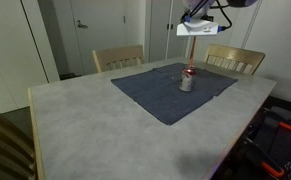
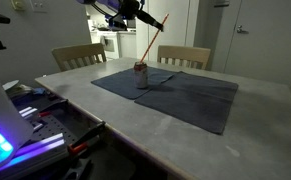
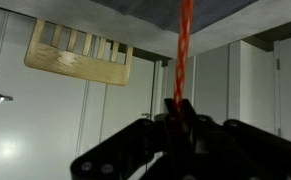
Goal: Put the straw in the can
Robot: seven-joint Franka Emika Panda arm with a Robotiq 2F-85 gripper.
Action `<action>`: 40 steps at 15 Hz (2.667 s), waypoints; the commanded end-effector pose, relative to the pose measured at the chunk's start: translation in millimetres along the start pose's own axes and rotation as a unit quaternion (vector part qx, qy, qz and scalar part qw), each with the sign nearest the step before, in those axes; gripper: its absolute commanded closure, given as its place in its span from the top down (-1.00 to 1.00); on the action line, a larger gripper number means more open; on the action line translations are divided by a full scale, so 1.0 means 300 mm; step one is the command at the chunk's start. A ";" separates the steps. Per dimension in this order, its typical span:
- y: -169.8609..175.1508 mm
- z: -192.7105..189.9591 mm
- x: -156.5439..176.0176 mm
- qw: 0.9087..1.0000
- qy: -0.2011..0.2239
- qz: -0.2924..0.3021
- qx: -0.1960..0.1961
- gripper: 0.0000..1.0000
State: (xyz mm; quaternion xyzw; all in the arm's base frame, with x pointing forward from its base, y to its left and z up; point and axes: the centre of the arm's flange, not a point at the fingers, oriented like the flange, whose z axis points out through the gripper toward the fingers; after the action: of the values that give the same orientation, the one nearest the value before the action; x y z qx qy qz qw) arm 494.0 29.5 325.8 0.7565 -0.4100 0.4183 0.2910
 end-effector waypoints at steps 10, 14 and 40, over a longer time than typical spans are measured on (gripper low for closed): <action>0.005 0.021 0.005 1.000 0.002 0.003 -0.003 -0.96; 0.010 0.032 0.005 1.000 0.002 0.004 -0.007 -0.96; -0.045 0.085 -0.174 0.999 -0.019 -0.019 -0.019 -0.96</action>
State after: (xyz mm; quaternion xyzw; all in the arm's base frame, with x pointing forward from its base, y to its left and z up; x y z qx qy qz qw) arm 491.0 30.0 281.4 0.7632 -0.4128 0.3941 0.3030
